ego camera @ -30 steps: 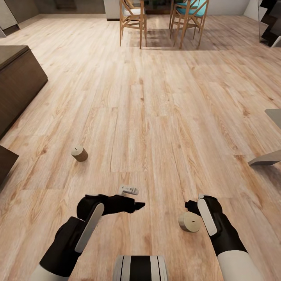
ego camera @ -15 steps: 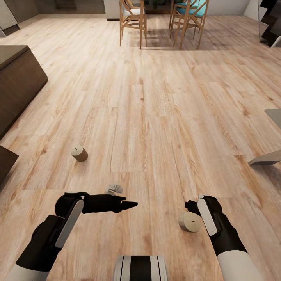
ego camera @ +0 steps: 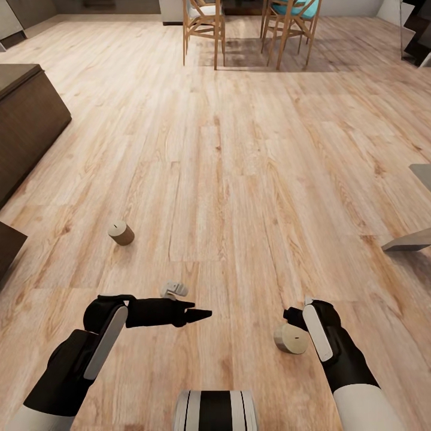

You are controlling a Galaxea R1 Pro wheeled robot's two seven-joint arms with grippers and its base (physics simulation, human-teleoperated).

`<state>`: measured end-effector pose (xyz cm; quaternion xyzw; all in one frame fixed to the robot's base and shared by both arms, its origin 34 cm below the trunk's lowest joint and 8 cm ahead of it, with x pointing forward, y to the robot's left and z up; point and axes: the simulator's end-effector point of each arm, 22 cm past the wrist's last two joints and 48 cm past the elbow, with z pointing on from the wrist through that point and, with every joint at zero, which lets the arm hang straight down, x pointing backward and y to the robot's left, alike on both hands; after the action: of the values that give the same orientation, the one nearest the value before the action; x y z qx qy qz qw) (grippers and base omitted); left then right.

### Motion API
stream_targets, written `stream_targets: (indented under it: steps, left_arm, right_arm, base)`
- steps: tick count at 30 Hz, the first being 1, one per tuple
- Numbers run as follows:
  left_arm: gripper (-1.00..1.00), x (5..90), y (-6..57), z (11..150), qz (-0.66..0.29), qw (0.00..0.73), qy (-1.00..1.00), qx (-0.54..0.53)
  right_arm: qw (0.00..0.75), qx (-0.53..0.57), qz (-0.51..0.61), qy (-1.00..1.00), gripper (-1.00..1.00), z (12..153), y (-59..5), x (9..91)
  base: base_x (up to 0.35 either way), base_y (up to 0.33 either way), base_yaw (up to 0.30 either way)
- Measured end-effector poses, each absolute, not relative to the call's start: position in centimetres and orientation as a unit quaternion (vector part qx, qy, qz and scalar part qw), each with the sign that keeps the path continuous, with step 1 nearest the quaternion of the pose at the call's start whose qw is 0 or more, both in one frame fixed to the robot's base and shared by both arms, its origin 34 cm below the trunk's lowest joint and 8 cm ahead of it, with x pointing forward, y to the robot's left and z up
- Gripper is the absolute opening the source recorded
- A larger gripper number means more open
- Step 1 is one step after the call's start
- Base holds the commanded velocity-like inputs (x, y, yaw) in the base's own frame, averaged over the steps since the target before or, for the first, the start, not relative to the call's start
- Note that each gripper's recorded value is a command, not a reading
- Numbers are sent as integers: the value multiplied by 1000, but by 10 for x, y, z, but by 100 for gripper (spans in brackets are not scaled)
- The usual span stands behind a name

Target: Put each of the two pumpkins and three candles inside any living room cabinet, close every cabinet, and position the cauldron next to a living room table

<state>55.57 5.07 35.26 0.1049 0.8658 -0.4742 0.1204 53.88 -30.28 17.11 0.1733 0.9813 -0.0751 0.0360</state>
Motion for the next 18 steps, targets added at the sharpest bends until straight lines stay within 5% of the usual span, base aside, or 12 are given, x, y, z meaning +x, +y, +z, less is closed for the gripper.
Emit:
stream_targets:
  steps: [18]
  left_arm:
    - [100,548,48,338,-485,103,863,98]
  right_arm:
    - [18,174,-77,982,100,153,-303,527]
  base:
    - [0,0,0]
